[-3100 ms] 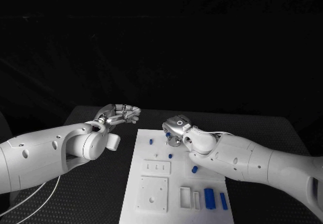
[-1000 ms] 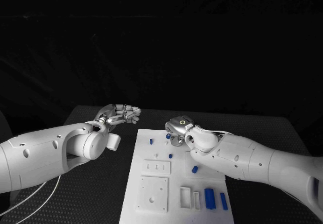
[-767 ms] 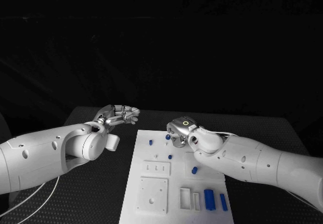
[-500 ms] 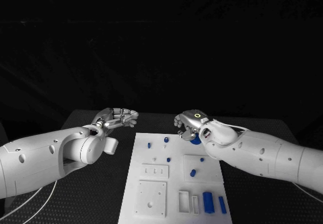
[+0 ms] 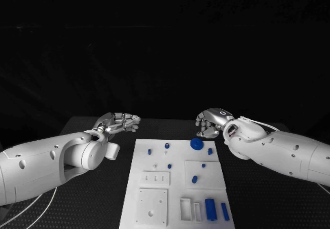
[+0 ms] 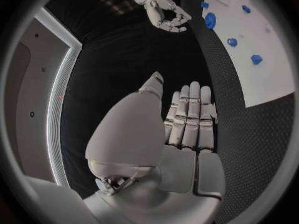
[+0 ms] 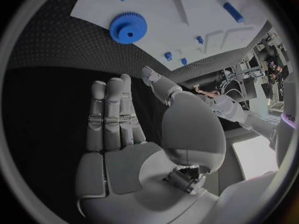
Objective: Assemble the parts on the task board
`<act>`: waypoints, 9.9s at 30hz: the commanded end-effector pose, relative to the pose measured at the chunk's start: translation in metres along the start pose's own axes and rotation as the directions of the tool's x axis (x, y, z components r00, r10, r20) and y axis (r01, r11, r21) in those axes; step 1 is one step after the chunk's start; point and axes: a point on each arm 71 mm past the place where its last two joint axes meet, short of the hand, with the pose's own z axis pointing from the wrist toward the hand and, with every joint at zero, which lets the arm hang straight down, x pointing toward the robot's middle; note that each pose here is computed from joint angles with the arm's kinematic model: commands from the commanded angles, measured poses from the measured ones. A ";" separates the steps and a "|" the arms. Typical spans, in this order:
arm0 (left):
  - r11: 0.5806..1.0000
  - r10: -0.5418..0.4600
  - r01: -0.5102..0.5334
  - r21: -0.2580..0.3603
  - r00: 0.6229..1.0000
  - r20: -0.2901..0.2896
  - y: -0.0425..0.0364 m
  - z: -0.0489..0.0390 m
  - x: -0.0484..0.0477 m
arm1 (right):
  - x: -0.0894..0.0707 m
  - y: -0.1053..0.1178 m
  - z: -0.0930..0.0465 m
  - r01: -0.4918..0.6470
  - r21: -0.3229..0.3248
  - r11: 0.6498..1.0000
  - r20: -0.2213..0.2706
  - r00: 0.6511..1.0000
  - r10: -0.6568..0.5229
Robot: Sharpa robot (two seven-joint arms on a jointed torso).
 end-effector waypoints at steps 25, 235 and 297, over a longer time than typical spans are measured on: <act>1.000 -0.003 0.003 0.016 1.000 -0.020 -0.0022 0.0036 0.0040 | 0.047 -0.017 0.006 -0.083 0.061 0.995 -0.246 0.965 0.095; 1.000 0.000 0.000 0.006 1.000 -0.023 -0.0015 0.0037 0.0025 | 0.078 0.143 0.009 0.246 -0.246 0.938 -0.010 0.967 -0.256; 1.000 0.000 0.000 0.003 1.000 -0.024 -0.0013 0.0043 0.0023 | 0.089 0.135 0.016 0.208 -0.215 0.954 -0.110 0.966 -0.235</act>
